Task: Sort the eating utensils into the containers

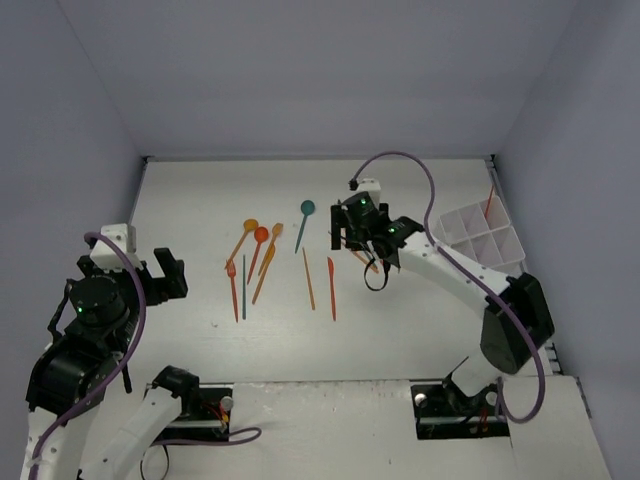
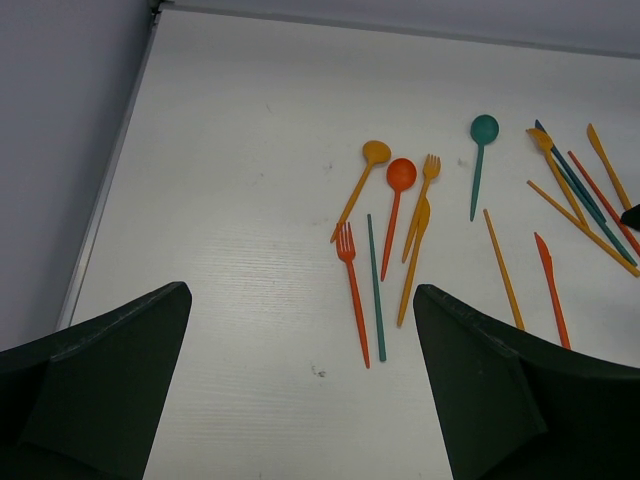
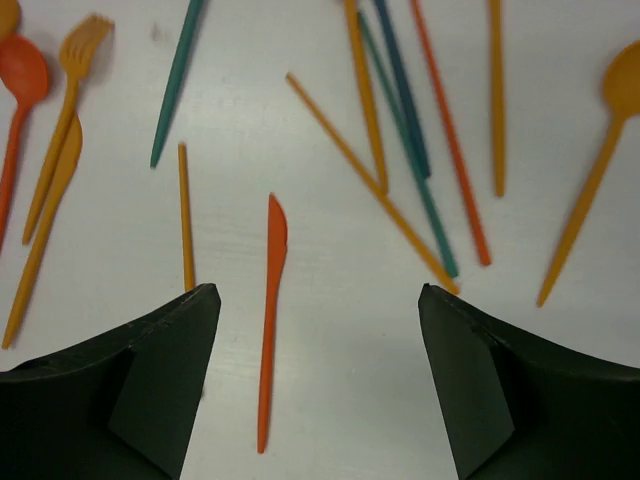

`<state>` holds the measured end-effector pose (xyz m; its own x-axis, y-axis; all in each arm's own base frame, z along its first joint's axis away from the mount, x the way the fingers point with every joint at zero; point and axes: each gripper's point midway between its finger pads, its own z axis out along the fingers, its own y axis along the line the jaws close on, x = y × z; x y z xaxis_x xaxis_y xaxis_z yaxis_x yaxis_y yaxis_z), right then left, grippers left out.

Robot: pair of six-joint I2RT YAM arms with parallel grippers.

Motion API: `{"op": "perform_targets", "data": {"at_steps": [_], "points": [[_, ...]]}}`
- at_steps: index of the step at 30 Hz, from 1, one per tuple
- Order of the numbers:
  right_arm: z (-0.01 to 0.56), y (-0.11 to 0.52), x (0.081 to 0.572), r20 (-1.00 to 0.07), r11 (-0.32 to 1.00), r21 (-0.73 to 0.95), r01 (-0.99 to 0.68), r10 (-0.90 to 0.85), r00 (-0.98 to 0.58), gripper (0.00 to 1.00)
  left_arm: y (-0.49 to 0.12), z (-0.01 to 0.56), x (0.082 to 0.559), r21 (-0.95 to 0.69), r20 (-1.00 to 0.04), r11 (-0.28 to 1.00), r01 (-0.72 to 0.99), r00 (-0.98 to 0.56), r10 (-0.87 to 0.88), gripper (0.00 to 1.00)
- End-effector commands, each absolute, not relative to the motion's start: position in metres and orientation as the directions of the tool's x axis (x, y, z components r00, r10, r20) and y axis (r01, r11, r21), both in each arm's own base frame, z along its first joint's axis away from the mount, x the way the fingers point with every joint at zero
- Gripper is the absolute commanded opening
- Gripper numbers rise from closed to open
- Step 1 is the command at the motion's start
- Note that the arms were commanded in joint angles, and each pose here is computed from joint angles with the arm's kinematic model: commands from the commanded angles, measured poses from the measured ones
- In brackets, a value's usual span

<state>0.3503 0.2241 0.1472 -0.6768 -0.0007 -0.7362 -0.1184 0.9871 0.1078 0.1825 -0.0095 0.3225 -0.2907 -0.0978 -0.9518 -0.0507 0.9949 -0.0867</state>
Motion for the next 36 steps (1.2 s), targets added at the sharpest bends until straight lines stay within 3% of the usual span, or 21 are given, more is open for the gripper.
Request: {"op": "perform_targets", "data": {"at_steps": [1, 5, 9, 12, 27, 36], "points": [[0.114, 0.262, 0.321, -0.62, 0.984, 0.158, -0.085, 0.032, -0.784, 0.78, -0.017, 0.322, 0.189, -0.1, -0.946, 0.994, -0.036, -0.306, -0.107, 0.92], [0.091, 0.291, 0.307, -0.575, 0.982, 0.146, -0.12, -0.014, -0.818, 0.69, -0.019, 0.316, 0.189, -0.1, -0.94, 0.994, -0.03, -0.324, -0.105, 0.92], [0.08, 0.315, 0.304, -0.552, 0.975, 0.152, -0.161, -0.051, -0.832, 0.65, -0.019, 0.314, 0.189, -0.095, -0.939, 0.995, -0.028, -0.328, -0.099, 0.92], [0.067, 0.333, 0.309, -0.53, 0.972, 0.157, -0.177, -0.068, -0.845, 0.57, -0.019, 0.314, 0.189, -0.093, -0.939, 0.995, -0.023, -0.332, -0.095, 0.92], [0.012, 0.358, 0.324, -0.468, 0.976, 0.117, -0.182, -0.108, -0.877, 0.43, -0.021, 0.304, 0.18, -0.098, -0.923, 0.995, -0.012, -0.373, -0.095, 0.92], [-0.013, 0.348, 0.314, -0.417, 0.982, 0.077, -0.171, -0.124, -0.901, 0.0, -0.018, 0.301, 0.177, -0.092, -0.92, 0.996, -0.02, -0.382, -0.093, 0.92]]}}
